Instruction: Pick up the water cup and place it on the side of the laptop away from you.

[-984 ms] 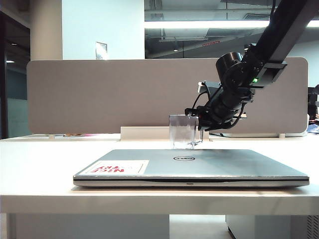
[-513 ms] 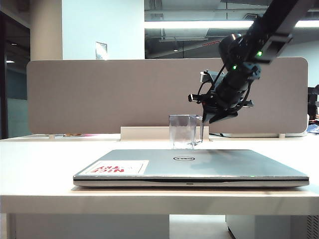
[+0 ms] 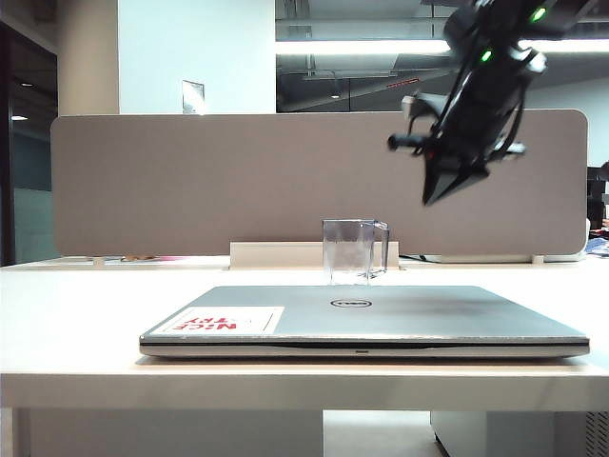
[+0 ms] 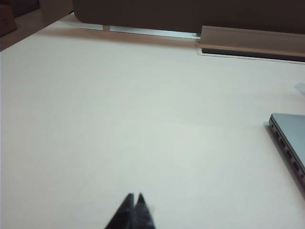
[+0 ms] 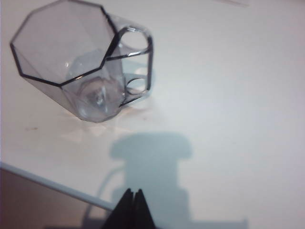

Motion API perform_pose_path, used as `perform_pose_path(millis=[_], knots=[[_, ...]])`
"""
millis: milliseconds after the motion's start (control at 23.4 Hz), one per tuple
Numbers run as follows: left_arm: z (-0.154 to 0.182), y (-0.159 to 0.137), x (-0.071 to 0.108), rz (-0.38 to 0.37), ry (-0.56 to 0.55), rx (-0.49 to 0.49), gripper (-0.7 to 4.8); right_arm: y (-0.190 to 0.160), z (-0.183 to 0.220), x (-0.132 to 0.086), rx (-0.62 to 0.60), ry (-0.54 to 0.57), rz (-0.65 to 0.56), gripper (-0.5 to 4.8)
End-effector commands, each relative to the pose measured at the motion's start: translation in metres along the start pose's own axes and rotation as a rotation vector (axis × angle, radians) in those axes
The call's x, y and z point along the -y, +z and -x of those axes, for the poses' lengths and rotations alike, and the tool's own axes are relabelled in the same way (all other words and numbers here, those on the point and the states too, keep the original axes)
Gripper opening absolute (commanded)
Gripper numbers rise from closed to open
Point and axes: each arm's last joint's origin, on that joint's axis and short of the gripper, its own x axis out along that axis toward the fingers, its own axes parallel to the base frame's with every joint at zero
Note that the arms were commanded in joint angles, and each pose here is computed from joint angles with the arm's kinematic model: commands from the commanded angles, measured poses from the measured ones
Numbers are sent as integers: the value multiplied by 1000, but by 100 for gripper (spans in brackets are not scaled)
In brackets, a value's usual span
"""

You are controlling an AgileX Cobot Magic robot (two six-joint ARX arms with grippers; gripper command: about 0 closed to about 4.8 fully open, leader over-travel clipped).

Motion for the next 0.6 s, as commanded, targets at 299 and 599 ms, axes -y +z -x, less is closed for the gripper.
perform_pose_path(millis=[299,599], knots=[[0,7,1,2,-16,61,-5,-10,76,3,208,-12,-4,-7],[0,7,1,2,-15,58,-5,-52,121,1,319,-23,-41,-7]])
